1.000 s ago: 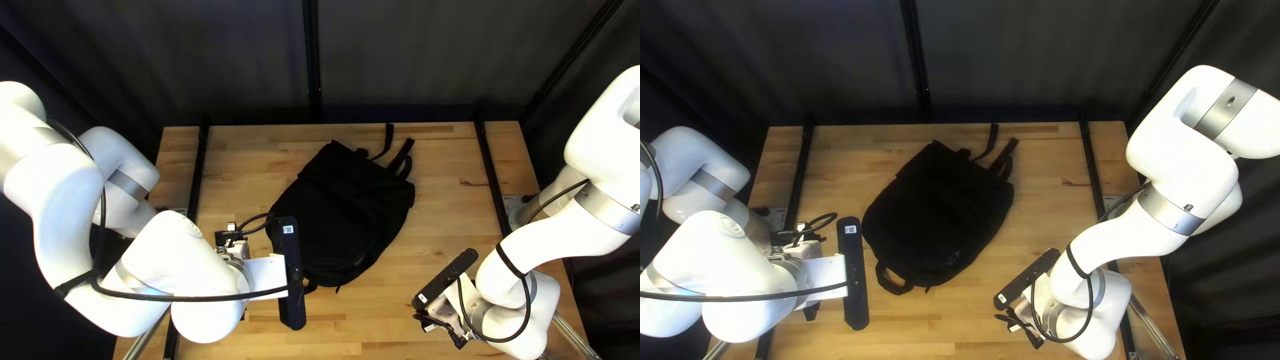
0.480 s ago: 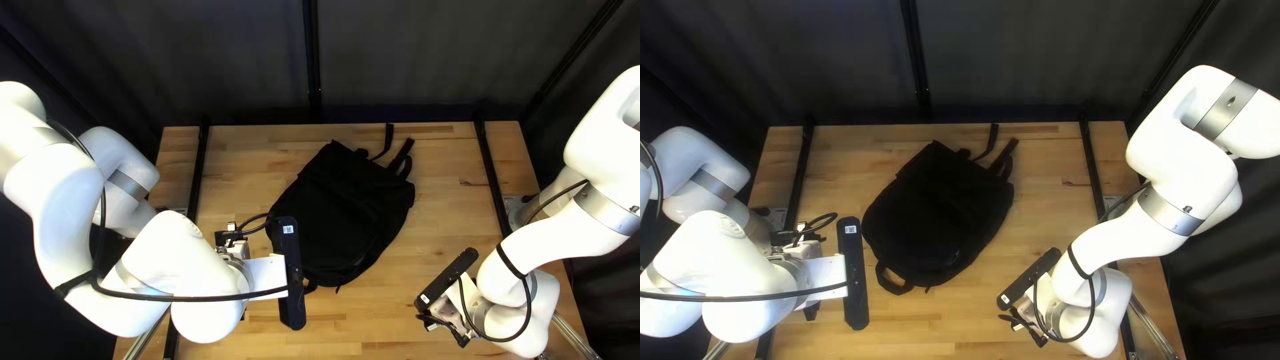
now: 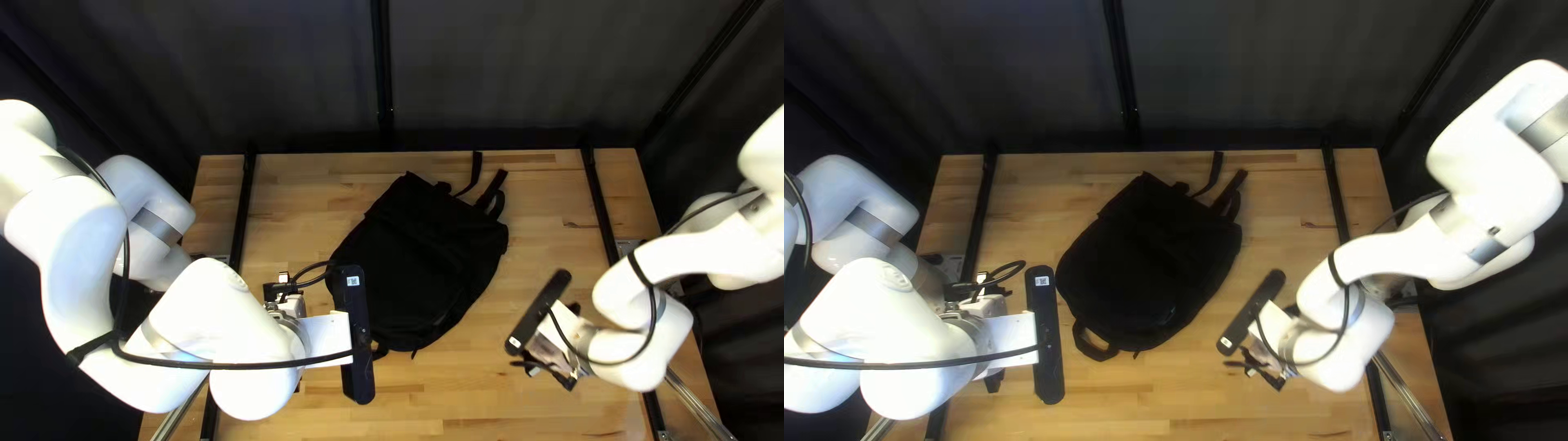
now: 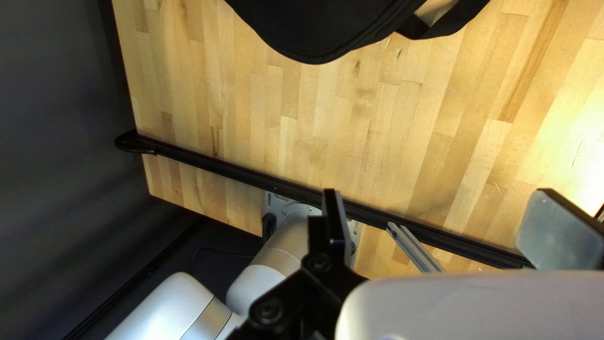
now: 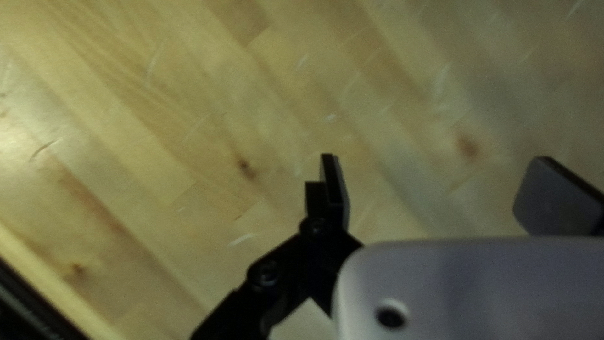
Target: Remove a lunch box from a kids backpack
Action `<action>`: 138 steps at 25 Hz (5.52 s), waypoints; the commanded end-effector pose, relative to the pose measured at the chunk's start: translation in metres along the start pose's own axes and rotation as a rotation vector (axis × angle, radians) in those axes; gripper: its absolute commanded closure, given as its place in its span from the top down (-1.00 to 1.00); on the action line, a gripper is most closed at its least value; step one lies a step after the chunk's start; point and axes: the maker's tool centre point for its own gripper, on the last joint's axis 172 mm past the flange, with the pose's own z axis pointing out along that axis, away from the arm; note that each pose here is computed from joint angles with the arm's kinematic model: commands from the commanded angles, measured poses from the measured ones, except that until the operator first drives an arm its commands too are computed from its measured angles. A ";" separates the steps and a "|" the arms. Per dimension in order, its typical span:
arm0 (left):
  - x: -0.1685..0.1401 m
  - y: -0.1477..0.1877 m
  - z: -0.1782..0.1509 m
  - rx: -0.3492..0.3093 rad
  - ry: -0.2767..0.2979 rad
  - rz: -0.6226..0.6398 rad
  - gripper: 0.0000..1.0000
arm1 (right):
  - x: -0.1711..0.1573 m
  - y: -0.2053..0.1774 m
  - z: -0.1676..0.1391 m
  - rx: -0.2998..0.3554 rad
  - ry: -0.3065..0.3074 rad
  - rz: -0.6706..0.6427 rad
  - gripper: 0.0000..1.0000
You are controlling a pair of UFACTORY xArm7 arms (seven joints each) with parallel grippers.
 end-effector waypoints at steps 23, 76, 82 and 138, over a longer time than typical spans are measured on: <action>0.000 0.000 0.000 0.000 0.000 0.000 1.00 | 0.079 0.004 -0.015 0.058 0.045 -0.670 1.00; 0.089 0.103 0.065 0.004 0.168 0.007 1.00 | 0.154 -0.044 0.039 0.068 0.332 -1.267 1.00; 0.082 0.098 0.073 -0.014 0.163 -0.056 1.00 | 0.153 -0.046 0.039 0.068 0.357 -1.261 1.00; 0.111 0.115 0.111 0.025 0.401 -0.229 1.00 | 0.189 -0.055 0.026 0.035 0.451 -1.252 -1.00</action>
